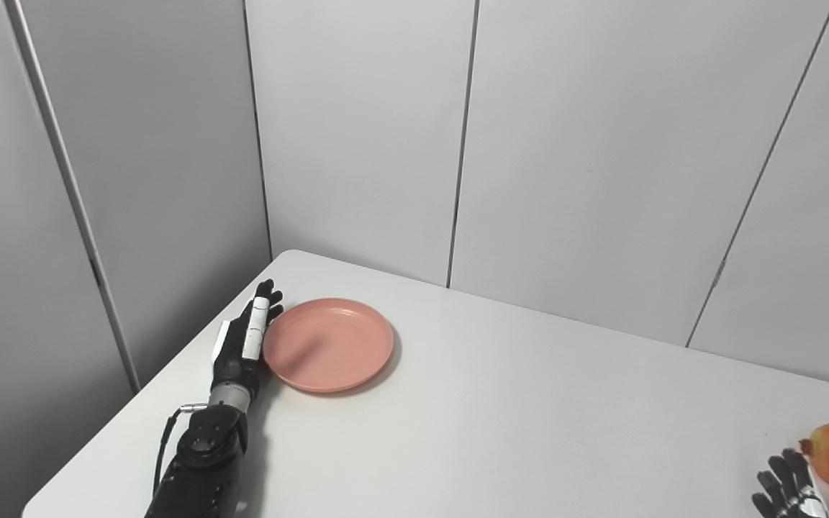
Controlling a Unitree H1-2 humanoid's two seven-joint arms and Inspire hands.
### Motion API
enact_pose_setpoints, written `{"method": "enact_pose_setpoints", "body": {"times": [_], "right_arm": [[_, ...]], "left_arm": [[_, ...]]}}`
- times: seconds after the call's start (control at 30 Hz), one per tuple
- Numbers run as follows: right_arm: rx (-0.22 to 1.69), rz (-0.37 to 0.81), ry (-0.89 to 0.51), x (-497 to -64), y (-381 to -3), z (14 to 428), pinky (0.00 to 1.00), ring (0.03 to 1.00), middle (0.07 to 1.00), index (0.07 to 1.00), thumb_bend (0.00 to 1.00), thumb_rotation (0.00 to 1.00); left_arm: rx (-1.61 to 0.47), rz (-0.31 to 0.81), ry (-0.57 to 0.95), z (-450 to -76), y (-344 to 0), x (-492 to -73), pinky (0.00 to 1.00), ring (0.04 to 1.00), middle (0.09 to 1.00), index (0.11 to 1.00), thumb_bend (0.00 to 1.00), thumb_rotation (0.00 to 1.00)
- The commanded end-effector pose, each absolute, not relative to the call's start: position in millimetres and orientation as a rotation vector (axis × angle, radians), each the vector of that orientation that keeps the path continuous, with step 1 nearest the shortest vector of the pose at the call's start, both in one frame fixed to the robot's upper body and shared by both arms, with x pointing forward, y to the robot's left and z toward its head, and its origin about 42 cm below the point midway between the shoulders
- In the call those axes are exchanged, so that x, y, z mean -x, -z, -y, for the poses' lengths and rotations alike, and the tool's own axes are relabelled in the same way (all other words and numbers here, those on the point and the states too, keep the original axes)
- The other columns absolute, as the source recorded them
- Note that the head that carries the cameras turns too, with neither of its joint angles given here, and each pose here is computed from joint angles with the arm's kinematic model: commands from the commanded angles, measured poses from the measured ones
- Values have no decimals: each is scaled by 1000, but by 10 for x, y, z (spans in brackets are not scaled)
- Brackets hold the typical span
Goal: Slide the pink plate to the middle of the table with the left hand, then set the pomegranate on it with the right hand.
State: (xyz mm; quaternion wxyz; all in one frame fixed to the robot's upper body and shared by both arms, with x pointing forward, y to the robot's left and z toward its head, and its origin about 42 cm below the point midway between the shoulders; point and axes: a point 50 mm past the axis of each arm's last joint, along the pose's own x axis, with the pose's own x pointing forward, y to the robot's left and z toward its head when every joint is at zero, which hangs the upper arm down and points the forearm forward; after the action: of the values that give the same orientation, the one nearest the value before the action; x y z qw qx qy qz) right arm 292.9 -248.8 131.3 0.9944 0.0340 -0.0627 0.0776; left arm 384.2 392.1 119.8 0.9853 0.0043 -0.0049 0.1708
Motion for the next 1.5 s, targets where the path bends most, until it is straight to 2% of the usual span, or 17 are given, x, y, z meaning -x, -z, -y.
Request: {"method": "enact_pose_setpoints", "body": {"times": [0.0, 0.17, 0.33, 0.7, 0.8, 0.93, 1.13, 1.23, 1.37, 1.47], "right_arm": [[-64, 178, -164, -2985, -1473, 2472, 1000, 1000, 1000, 1000, 457, 944], [-64, 169, -169, -2980, -1494, 2455, 1000, 1000, 1000, 1000, 436, 956], [-65, 154, -165, -2977, -1507, 2449, 1000, 1000, 1000, 1000, 448, 946], [-60, 172, -173, -2992, -1509, 2457, 1000, 1000, 1000, 1000, 400, 986], [-59, 173, -173, -2997, -1505, 2460, 1000, 1000, 1000, 1000, 396, 989], [-59, 177, -171, -3014, -1485, 2473, 1000, 1000, 1000, 1000, 396, 993], [-54, 177, -165, -3019, -1486, 2485, 1000, 1000, 1000, 1000, 397, 985], [-64, 174, -162, -3011, -1484, 2491, 1000, 1000, 1000, 1000, 393, 979], [-62, 169, -166, -3002, -1470, 2504, 1000, 1000, 1000, 1000, 393, 977], [-62, 166, -165, -2997, -1462, 2499, 1000, 1000, 1000, 1000, 425, 960]], "left_arm": [[-33, 62, -276, -3861, -1381, -3972, 877, 908, 910, 899, 870, 1000], [-28, 70, -251, -3737, -1431, -4002, 897, 924, 921, 914, 896, 1000], [-46, 77, -222, -3661, -1466, -4028, 910, 927, 928, 924, 878, 1000], [-87, 75, -169, -3348, -1555, -4067, 907, 920, 915, 910, 843, 1000], [-95, 78, -161, -3267, -1570, -4078, 933, 932, 923, 920, 863, 1000], [-86, 81, -128, -3138, -1610, -4094, 914, 919, 916, 914, 854, 1000], [-114, 72, -82, -2958, -1627, -4112, 968, 946, 939, 931, 853, 1000], [-132, 61, -68, -2889, -1575, -4116, 962, 952, 940, 937, 841, 1000], [-142, 59, -56, -2814, -1536, -4117, 956, 946, 937, 940, 882, 1000], [-152, 59, -50, -2769, -1508, -4114, 931, 940, 935, 938, 845, 1000]]}}
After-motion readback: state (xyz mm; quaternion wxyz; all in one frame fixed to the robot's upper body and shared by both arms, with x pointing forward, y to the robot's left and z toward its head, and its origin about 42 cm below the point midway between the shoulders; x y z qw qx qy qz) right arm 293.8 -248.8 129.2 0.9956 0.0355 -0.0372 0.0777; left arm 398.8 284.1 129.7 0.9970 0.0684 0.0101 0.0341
